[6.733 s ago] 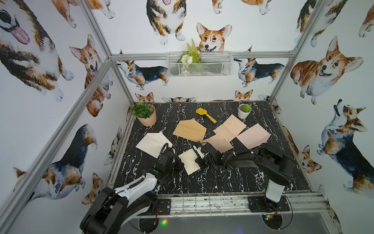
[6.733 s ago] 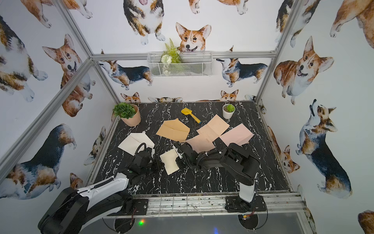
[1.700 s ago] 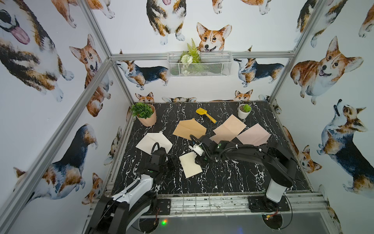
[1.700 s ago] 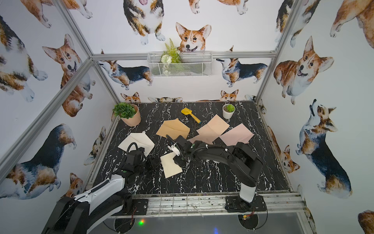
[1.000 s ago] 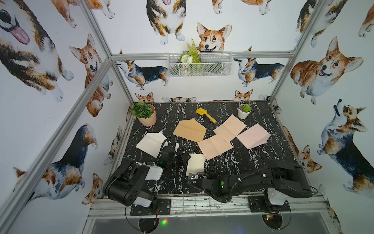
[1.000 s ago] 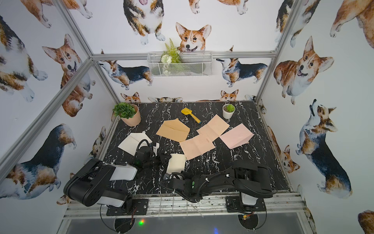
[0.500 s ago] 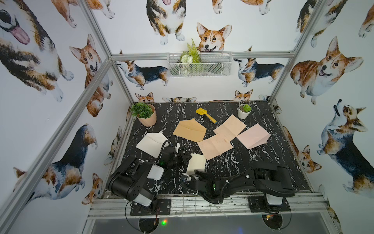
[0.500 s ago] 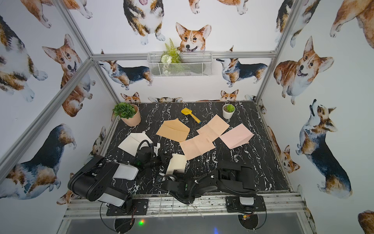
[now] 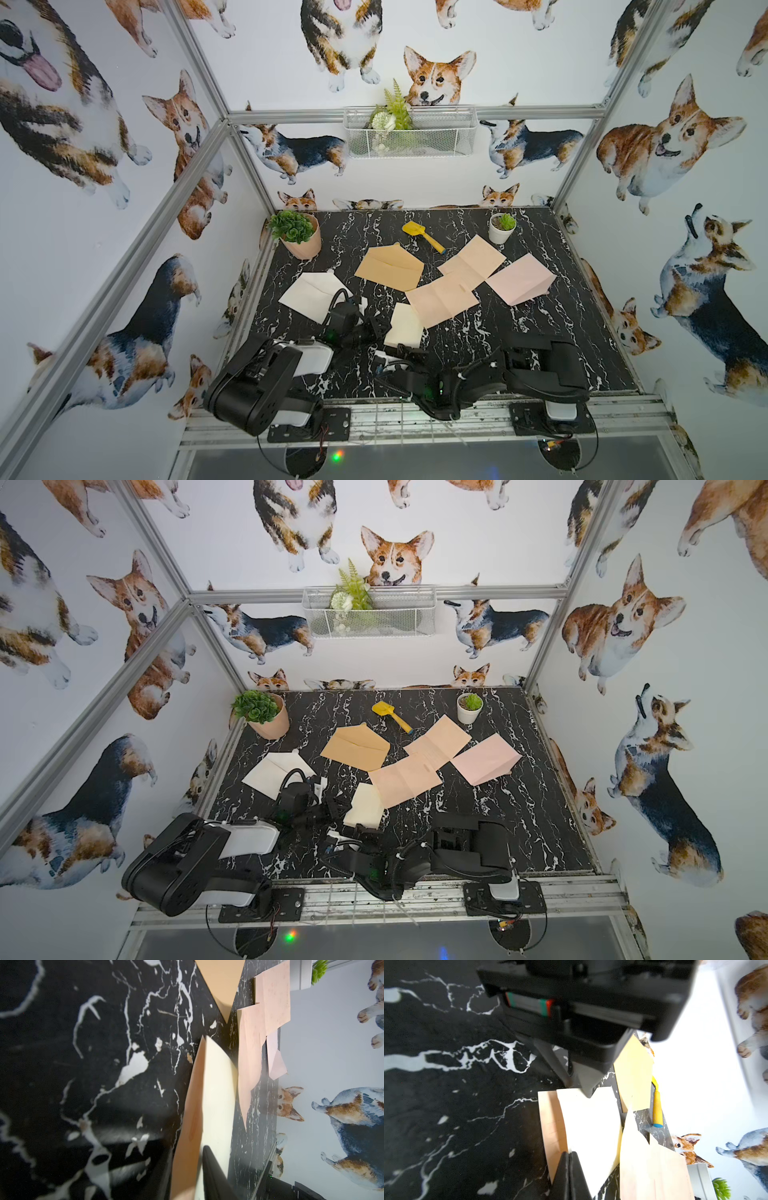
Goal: Take the letter paper out of the envelope
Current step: Unfold the letter paper at the center of the board.
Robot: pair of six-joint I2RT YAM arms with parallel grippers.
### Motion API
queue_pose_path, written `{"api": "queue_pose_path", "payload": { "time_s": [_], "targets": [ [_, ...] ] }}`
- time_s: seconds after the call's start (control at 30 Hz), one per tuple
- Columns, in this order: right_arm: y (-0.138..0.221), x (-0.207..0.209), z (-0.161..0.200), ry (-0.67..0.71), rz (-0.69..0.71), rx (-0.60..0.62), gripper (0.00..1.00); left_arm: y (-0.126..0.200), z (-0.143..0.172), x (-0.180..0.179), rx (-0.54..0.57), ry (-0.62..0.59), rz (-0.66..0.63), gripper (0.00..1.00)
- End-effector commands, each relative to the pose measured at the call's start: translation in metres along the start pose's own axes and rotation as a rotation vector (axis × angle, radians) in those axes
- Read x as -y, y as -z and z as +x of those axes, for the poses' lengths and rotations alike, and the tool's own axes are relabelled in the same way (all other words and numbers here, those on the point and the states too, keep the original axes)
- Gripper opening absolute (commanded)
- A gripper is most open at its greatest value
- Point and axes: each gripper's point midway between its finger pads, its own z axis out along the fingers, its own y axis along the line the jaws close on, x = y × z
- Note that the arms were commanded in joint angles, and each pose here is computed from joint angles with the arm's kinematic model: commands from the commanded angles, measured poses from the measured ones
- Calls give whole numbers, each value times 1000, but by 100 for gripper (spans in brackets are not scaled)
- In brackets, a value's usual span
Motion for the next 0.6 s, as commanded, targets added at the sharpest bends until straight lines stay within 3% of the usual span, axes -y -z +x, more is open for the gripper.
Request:
{"api": "queue_pose_path", "payload": {
  "time_s": [0.0,0.2,0.57],
  "targets": [
    [-2,16,-15,-33,80,49,0,8,18,-29,-51,51,-136,29],
    [0,31,-14,-125,80,63,0,25,12,-23,-12,20,-163,30],
    [13,59,-4,-437,-8,117,0,47,6,-16,48,-14,-190,37]
  ]
}}
